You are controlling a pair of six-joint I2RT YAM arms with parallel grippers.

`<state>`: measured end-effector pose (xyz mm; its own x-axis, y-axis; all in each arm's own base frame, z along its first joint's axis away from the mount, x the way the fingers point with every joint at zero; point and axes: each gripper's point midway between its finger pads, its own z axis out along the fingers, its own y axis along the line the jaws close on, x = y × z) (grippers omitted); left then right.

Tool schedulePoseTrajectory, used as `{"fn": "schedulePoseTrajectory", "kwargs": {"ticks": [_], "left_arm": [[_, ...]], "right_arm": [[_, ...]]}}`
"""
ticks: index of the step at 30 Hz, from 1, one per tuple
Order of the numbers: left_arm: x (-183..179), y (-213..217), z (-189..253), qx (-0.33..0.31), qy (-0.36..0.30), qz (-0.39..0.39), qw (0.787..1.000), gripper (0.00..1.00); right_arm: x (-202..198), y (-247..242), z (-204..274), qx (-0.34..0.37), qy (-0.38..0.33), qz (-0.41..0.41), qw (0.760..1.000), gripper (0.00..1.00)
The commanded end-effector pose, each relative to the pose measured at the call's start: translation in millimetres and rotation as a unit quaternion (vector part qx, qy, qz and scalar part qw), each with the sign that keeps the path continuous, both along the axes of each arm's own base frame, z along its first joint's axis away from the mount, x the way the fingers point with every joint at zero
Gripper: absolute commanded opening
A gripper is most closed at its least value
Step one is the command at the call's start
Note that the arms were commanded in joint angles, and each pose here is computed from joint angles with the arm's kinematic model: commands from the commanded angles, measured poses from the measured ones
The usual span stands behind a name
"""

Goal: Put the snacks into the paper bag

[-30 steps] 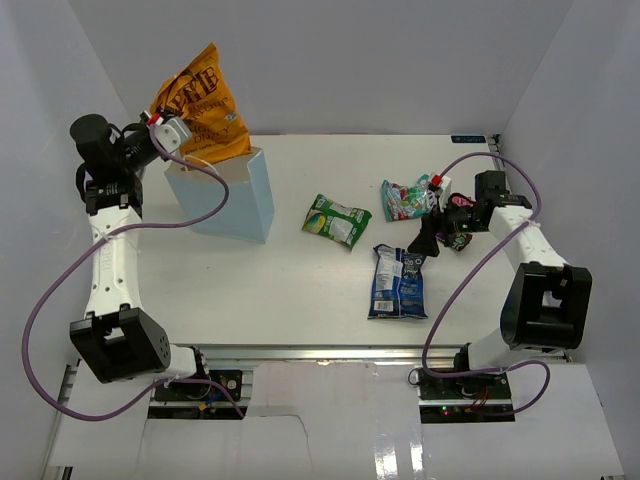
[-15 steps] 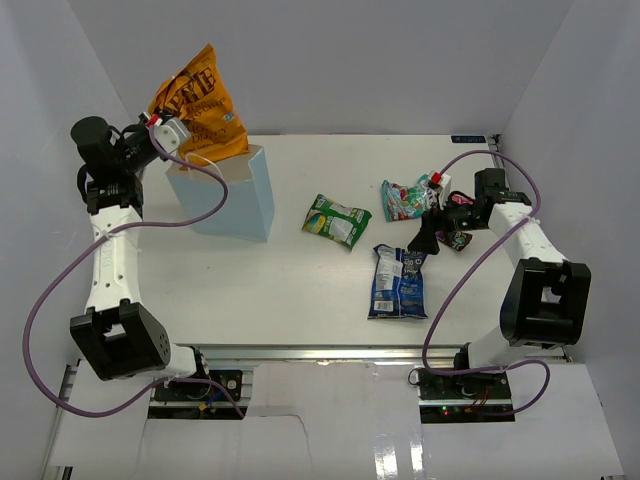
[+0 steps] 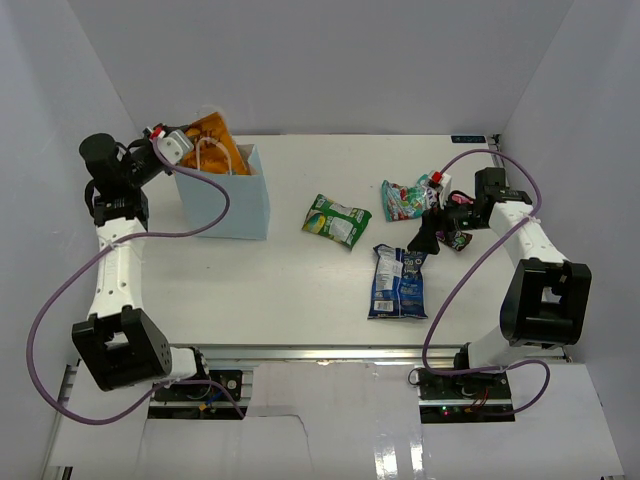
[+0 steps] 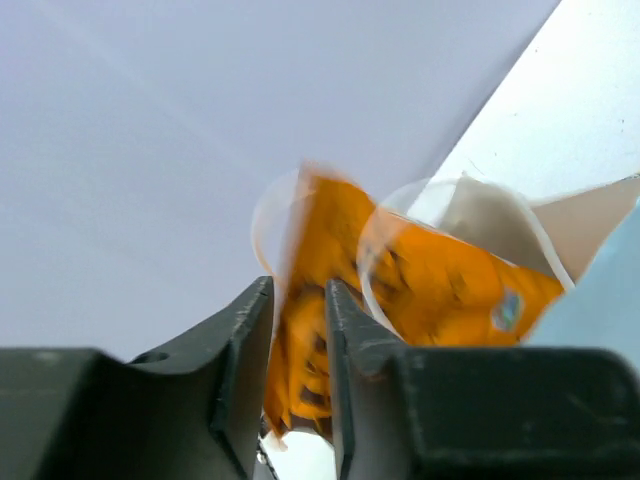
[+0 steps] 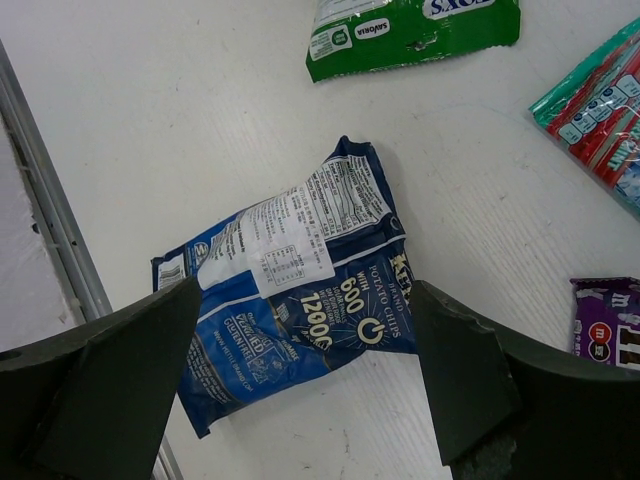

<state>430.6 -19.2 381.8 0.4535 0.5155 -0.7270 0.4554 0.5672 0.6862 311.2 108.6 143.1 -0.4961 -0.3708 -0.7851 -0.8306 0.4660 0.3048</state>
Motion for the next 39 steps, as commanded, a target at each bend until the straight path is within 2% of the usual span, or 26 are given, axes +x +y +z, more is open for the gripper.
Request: {"fn": "schedulePoseTrajectory", "kwargs": {"ticks": [1, 5, 9, 12, 13, 14, 16, 17, 19, 20, 23, 24, 26, 27, 29, 30, 31, 32, 33, 34, 36, 37, 39], "left_arm": [[-25, -5, 35, 0.0, -0.046, -0.001, 0.999, 0.39], [-34, -3, 42, -0.013, -0.048, 0.018, 0.999, 0.47], [-49, -5, 67, -0.046, -0.063, 0.027, 0.997, 0.62], [-75, -12, 97, -0.103, -0.064, 0.026, 0.992, 0.68], [-80, -13, 102, -0.127, -0.057, 0.03, 0.99, 0.73], [-86, -16, 105, -0.178, -0.026, 0.026, 0.983, 0.74], [-109, -20, 116, -0.239, -0.013, 0.03, 0.971, 0.83], [-113, -23, 101, -0.305, 0.04, 0.027, 0.951, 0.86], [-136, -26, 97, -0.365, 0.063, 0.036, 0.928, 0.91], [-138, -27, 75, -0.418, 0.114, 0.043, 0.9, 0.96], [-162, -35, 41, -0.486, 0.194, 0.059, 0.85, 0.98], [-164, -36, 6, -0.504, 0.255, 0.085, 0.821, 0.98], [-178, -38, -15, -0.528, 0.287, 0.107, 0.792, 0.98], [-182, -40, -49, -0.555, 0.341, 0.13, 0.748, 0.98], [-198, -47, -78, -0.577, 0.378, 0.139, 0.71, 0.98], [-200, -48, -106, -0.603, 0.412, 0.155, 0.665, 0.98], [-203, -49, -118, -0.617, 0.423, 0.163, 0.643, 0.98], [-207, -50, -131, -0.629, 0.437, 0.171, 0.62, 0.98], [-211, -51, -149, -0.652, 0.45, 0.178, 0.584, 0.95], [-212, -52, -158, -0.663, 0.457, 0.18, 0.564, 0.93], [-215, -54, -171, -0.681, 0.467, 0.182, 0.534, 0.9], [-215, -55, -185, -0.689, 0.48, 0.19, 0.509, 0.9], [-215, -56, -195, -0.693, 0.491, 0.195, 0.491, 0.9]], "right_arm": [[0, 4, 19, 0.018, -0.014, 0.013, 1.0, 0.9], [-4, 5, 23, 0.021, -0.017, 0.018, 0.999, 0.9], [-8, 9, 28, 0.023, -0.024, 0.027, 0.999, 0.91], [-13, 16, 30, 0.023, -0.026, 0.037, 0.999, 0.91], [-14, 19, 30, 0.023, -0.023, 0.04, 0.999, 0.91], [-12, 20, 30, 0.016, -0.025, 0.035, 0.999, 0.91], [-15, 34, 27, 0.012, 0.0, 0.032, 0.999, 0.94], [-4, 34, 24, -0.011, -0.011, 0.014, 1.0, 0.94], [-3, 54, 20, -0.03, 0.006, -0.002, 1.0, 0.95], [10, 55, 16, -0.061, -0.014, -0.023, 0.998, 0.95], [14, 99, 21, -0.086, -0.073, 0.012, 0.994, 0.93], [17, 108, 19, -0.089, -0.084, 0.024, 0.992, 0.93], [29, 124, 22, -0.109, -0.137, 0.059, 0.983, 0.9], [28, 138, 8, -0.123, -0.137, 0.089, 0.979, 0.9], [45, 154, 17, -0.134, -0.181, 0.122, 0.966, 0.9], [53, 159, -1, -0.144, -0.167, 0.131, 0.967, 0.9], [69, 164, 7, -0.149, -0.185, 0.126, 0.963, 0.9], [78, 168, -13, -0.164, -0.172, 0.131, 0.962, 0.9], [84, 170, -18, -0.174, -0.168, 0.131, 0.961, 0.9], [92, 169, -25, -0.192, -0.167, 0.126, 0.959, 0.9], [109, 176, -37, -0.207, -0.167, 0.123, 0.956, 0.91], [117, 177, -41, -0.217, -0.171, 0.113, 0.954, 0.91], [124, 182, -51, -0.225, -0.165, 0.104, 0.955, 0.92]]}}
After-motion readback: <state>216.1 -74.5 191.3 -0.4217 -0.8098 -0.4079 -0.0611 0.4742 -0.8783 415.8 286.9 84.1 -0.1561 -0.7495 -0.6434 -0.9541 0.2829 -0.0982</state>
